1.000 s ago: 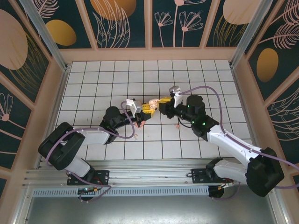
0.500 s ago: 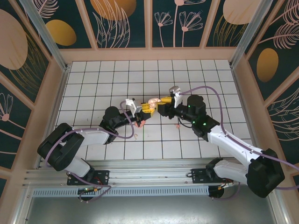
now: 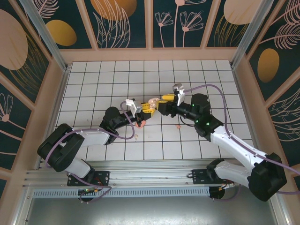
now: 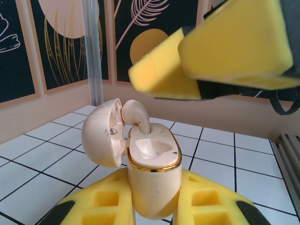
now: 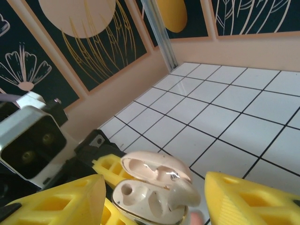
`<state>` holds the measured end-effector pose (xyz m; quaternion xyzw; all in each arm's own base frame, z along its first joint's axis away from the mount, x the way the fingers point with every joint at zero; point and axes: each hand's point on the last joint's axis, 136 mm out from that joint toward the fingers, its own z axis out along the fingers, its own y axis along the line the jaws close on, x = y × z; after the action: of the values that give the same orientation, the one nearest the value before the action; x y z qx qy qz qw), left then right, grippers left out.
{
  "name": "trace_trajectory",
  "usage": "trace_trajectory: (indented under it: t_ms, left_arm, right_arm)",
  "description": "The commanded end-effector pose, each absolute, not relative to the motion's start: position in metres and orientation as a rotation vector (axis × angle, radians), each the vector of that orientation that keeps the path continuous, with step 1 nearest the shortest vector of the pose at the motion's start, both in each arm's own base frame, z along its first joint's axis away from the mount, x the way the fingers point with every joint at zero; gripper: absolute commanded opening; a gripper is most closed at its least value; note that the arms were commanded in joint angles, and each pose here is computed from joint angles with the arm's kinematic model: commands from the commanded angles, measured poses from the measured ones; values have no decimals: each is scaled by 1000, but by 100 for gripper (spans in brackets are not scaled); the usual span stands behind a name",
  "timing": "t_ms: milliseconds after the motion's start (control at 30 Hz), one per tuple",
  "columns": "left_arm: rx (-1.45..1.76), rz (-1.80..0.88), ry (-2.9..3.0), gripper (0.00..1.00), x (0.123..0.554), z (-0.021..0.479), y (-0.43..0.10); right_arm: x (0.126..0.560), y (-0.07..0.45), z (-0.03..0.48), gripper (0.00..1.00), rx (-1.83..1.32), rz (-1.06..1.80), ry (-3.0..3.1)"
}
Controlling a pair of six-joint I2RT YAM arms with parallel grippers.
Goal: Insert wireless bluetooth earbuds into charging case
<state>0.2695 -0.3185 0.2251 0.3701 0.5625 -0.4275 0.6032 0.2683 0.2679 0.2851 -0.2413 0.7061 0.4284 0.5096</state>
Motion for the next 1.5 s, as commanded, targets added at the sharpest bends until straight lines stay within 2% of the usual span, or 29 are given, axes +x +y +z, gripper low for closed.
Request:
trace_trajectory:
  t_ms: [0, 100, 267, 567, 700, 933, 1133, 1467]
  left_arm:
    - [860, -969, 1248, 15, 266, 238, -315]
    - [861, -966, 1251, 15, 266, 237, -315]
    - [866, -959, 1253, 15, 266, 237, -315]
    - [876, -960, 1249, 15, 266, 237, -316]
    - [882, -968, 1240, 15, 264, 239, -316]
    - [889, -972, 1233, 15, 262, 240, -316]
    - [893, -983, 1219, 15, 260, 243, -317]
    - [893, -985, 1218, 15, 260, 243, -317]
  right_arm:
    - [265, 265, 321, 58, -565, 1084, 1622]
    - [271, 260, 323, 58, -512, 1095, 1660]
    - [275, 257, 318, 47, -451, 1133, 1773]
    - [285, 252, 295, 40, -381, 1228, 1933]
    - [289, 249, 289, 41, -384, 1284, 1925]
    - [279, 256, 294, 49, -460, 1442, 1857]
    - [281, 259, 290, 53, -467, 1462, 1869]
    - [279, 267, 284, 54, -504, 1500, 1886]
